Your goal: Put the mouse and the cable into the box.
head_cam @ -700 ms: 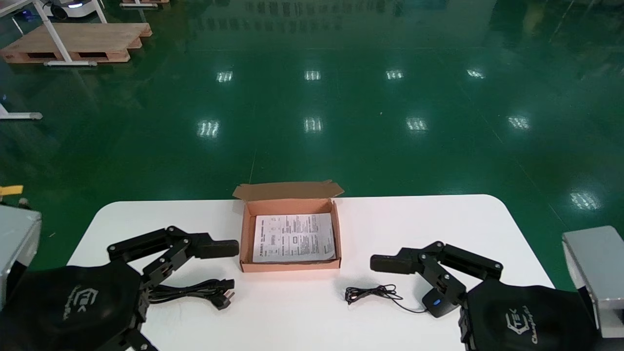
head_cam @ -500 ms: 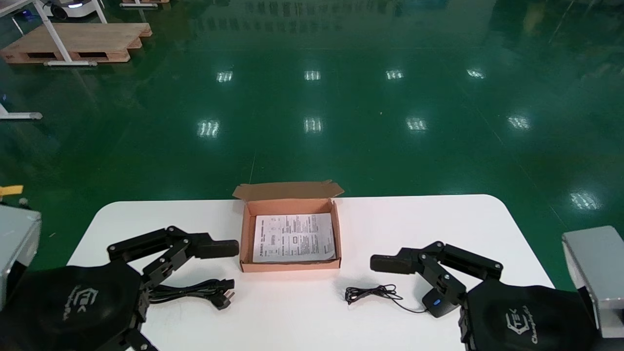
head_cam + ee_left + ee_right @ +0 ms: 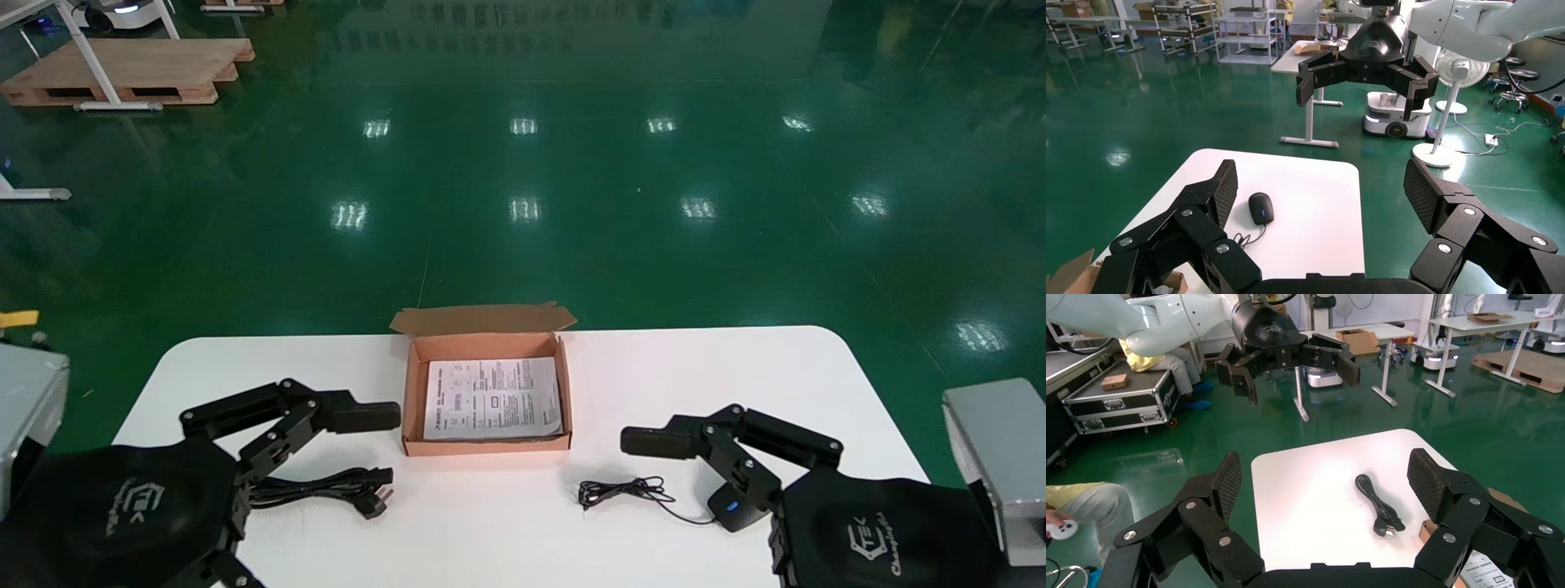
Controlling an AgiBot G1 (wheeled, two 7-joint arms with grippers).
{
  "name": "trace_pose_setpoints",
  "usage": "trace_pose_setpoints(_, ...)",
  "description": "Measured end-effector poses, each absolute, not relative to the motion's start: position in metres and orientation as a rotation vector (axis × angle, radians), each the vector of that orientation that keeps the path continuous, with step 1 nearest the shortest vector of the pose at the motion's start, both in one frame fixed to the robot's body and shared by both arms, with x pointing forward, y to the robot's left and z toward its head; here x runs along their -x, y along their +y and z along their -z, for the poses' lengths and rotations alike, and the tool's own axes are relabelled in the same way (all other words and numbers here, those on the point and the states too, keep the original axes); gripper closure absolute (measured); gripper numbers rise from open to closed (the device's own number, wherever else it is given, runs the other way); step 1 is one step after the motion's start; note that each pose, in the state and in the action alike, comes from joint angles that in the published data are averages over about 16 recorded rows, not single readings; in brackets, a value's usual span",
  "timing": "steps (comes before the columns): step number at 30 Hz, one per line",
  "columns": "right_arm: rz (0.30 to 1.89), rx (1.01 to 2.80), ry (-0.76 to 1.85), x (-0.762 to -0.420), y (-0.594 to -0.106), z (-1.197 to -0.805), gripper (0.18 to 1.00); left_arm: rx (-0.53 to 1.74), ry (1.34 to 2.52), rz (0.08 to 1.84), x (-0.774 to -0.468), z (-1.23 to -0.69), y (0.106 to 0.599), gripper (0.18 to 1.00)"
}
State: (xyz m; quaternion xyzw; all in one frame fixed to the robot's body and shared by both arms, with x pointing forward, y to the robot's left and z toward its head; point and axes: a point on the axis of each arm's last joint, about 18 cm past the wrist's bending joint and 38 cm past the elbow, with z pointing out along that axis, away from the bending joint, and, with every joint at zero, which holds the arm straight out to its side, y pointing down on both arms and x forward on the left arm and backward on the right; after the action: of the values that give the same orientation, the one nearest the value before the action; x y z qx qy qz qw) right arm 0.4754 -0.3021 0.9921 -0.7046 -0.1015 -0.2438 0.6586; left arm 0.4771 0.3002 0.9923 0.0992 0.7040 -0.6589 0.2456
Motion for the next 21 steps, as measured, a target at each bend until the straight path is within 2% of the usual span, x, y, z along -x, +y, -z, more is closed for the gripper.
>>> trace_pose_setpoints(15, 0.555, 1.600, -0.230, -0.476, -0.302, -0.991, 0.179, -0.275, 1.926, 1.787, -0.477, -0.992, 0.300, 0.184)
trace_pose_setpoints(21, 0.588, 1.669, -0.209, -0.490, -0.299, -0.980, 0.179, -0.319, 1.978, 1.585, -0.487, -0.982, 0.300, 0.184)
